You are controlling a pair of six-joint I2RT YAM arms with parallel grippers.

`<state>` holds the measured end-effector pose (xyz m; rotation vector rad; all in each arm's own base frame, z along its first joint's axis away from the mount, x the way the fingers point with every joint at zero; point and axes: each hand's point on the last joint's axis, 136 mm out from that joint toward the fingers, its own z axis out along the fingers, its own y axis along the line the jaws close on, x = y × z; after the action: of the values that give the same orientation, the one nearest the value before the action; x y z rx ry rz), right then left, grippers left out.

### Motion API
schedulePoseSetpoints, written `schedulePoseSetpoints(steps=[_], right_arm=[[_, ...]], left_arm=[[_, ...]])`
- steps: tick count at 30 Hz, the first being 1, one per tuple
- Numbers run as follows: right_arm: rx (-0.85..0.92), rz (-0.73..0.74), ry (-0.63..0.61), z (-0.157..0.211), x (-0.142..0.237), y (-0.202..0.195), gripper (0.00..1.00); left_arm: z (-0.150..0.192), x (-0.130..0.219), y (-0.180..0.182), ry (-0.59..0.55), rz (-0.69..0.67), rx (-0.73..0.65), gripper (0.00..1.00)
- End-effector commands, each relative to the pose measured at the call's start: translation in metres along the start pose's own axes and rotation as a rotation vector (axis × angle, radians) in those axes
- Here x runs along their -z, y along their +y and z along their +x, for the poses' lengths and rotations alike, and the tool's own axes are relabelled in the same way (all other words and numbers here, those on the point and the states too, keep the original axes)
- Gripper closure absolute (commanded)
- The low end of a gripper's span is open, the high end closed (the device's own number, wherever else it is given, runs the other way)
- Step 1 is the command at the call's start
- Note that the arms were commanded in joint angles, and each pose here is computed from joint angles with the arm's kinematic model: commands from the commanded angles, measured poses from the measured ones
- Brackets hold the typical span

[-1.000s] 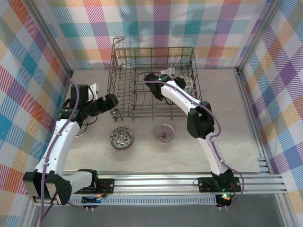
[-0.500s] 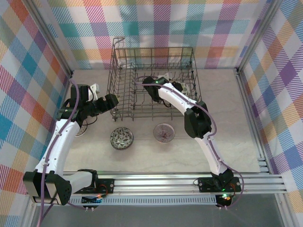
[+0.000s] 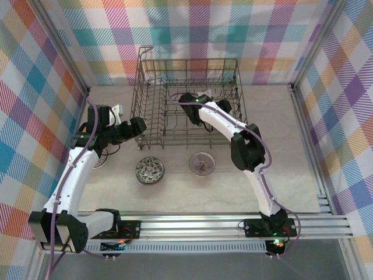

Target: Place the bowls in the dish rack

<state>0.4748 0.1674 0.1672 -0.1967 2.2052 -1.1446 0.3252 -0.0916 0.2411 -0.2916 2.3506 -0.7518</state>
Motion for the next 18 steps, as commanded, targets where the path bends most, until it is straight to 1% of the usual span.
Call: schedulePoseSetpoints(steps=[1, 2, 4, 9, 15, 18], right_arm=[[-0.036, -0.164, -0.003, 0.001, 0.018, 0.033, 0.32], [-0.04, -0.176, -0.007, 0.0, 0.02, 0.032, 0.29], [-0.051, -0.21, -0.01, -0.002, 0.026, 0.027, 0.2], [-0.06, -0.324, -0.05, -0.003, 0.048, 0.019, 0.08], [-0.142, -0.441, -0.092, 0.005, 0.073, -0.003, 0.06], [-0.165, -0.48, -0.103, 0.014, 0.082, -0.014, 0.05]], left_arm=[[0.006, 0.002, 0.0, 0.025, 0.012, 0.01, 0.15], [0.006, 0.003, -0.001, 0.026, 0.013, 0.007, 0.14], [0.008, 0.003, -0.006, 0.033, 0.018, -0.003, 0.15], [0.022, -0.002, -0.014, 0.066, 0.02, -0.026, 0.14], [0.045, -0.015, -0.015, 0.132, -0.007, -0.054, 0.14], [0.05, -0.014, -0.018, 0.134, -0.023, -0.077, 0.14]])
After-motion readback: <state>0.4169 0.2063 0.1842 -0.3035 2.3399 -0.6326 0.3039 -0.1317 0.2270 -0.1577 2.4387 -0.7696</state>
